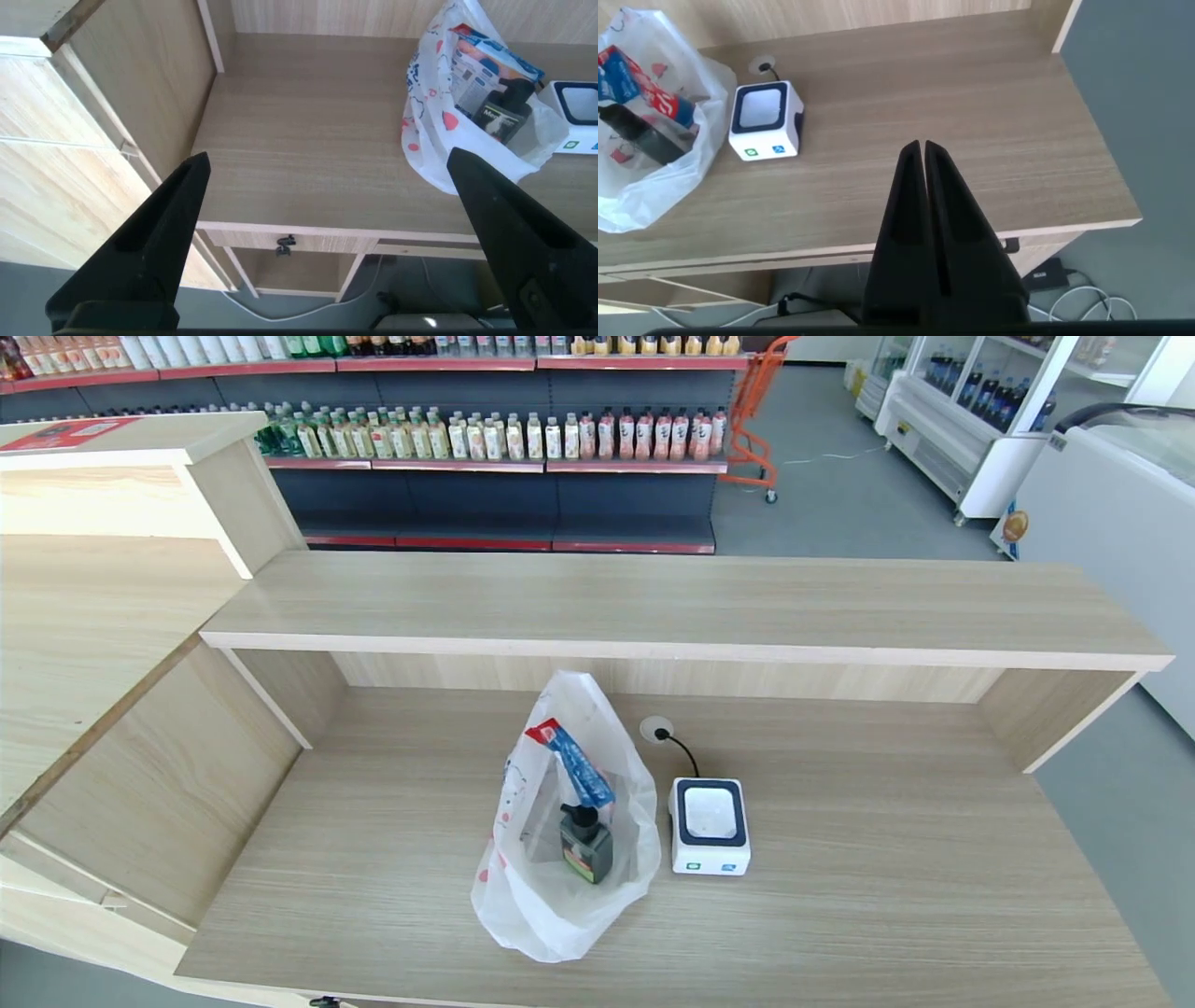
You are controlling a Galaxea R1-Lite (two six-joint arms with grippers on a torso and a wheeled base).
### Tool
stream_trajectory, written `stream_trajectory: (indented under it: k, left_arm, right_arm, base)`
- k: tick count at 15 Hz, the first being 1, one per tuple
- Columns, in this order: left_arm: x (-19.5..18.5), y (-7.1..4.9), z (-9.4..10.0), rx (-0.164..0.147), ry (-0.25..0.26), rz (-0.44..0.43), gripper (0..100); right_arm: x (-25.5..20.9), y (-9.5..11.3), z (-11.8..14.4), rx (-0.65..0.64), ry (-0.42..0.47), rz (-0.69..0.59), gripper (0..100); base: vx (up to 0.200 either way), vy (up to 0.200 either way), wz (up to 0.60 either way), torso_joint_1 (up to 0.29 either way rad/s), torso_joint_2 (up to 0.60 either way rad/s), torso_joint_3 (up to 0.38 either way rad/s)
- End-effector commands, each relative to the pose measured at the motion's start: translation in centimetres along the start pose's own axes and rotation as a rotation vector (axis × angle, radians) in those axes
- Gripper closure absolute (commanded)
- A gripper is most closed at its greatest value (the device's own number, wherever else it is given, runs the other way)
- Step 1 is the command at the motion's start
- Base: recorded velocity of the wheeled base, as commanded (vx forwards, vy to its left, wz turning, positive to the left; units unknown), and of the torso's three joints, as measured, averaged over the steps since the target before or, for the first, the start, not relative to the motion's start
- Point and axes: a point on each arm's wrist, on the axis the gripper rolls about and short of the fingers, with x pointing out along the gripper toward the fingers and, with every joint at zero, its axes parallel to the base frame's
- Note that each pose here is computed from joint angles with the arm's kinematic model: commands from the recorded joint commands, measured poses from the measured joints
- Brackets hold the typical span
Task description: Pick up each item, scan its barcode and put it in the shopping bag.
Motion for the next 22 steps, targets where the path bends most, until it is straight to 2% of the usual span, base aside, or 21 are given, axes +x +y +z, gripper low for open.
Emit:
stream_trajectory:
  k: [1, 6, 12, 22]
  left_arm:
    - [0.00, 0.00, -0.01, -0.003, 0.000, 0.000, 0]
    - [0.12, 0.00, 0.03, -0.004, 0.015, -0.002, 0]
    - [0.00, 0.00, -0.01, -0.004, 0.000, 0.000, 0]
    - [0.00, 0.00, -0.01, -0.006, 0.000, 0.000, 0]
  right_arm:
    - [0.03, 0.01, 0.01, -0.002, 0.004, -0.001, 100]
    - [0.02, 0.01, 0.05, -0.001, 0.002, -0.001, 100]
    - [0.03, 0.01, 0.01, 0.000, 0.004, -0.001, 100]
    - [0.03, 0.01, 0.01, 0.000, 0.004, -0.001, 100]
  base:
    - [0.000, -0.200, 0.00, 0.002, -0.01, -0.002]
    - [0.000, 0.000, 0.00, 0.000, 0.00, 0.000]
    - [0.200, 0.000, 0.00, -0.002, 0.00, 0.002]
    - [0.000, 0.000, 0.00, 0.000, 0.00, 0.000]
